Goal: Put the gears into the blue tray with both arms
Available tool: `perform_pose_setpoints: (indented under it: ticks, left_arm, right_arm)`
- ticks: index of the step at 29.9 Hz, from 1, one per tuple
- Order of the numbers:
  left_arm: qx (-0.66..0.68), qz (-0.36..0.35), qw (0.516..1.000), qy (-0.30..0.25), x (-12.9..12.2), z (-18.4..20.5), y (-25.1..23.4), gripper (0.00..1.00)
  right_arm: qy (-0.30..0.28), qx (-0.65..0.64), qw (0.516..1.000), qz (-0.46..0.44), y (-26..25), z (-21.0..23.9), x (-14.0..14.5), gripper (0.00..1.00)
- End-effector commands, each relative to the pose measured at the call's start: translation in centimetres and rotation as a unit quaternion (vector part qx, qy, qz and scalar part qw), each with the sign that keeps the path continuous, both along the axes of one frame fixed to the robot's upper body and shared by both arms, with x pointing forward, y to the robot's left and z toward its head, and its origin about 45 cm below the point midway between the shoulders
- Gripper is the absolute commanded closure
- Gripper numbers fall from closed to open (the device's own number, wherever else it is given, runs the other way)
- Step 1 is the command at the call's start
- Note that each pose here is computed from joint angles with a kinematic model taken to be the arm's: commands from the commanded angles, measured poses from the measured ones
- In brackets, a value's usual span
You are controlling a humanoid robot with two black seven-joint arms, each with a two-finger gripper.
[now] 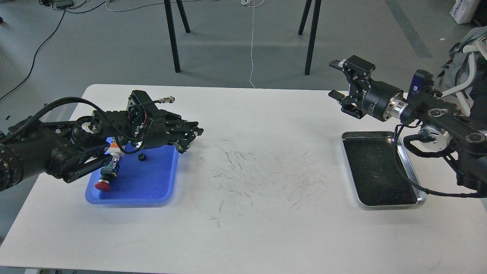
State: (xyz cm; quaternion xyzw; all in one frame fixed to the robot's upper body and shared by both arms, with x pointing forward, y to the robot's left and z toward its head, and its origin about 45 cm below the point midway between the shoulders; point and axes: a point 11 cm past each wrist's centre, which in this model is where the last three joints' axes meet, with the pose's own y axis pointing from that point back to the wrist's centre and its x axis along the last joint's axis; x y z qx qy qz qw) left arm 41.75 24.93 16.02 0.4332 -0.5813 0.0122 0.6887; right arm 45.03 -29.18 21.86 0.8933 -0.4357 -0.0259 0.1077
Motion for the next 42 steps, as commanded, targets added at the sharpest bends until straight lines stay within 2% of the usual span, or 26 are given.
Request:
perform_pose_setpoints:
  ticks: [1, 10, 19, 42]
  left_arm:
    - [0.006, 0.011, 1.0, 0.001, -0.3, 0.3, 1.9, 0.82]
    - [0.053, 0.027, 0.998, 0.015, -1.9, -0.1, 6.8, 0.81]
    - [0.07, 0.032, 0.996, 0.037, -4.0, -0.7, 9.4, 0.8]
    - [0.113, 0.014, 0.989, 0.093, -8.8, -3.7, 12.4, 0.79]
  right_arm:
    - [0.011, 0.022, 1.0, -0.011, -0.5, -1.2, -1.0, 0.02]
    - [0.016, 0.022, 0.999, -0.017, -0.7, -1.7, -1.2, 0.02]
    - [0.017, 0.019, 0.999, -0.023, -1.1, -1.8, -1.2, 0.02]
    - [0.02, 0.013, 0.999, -0.033, -1.6, -2.3, -1.1, 0.02]
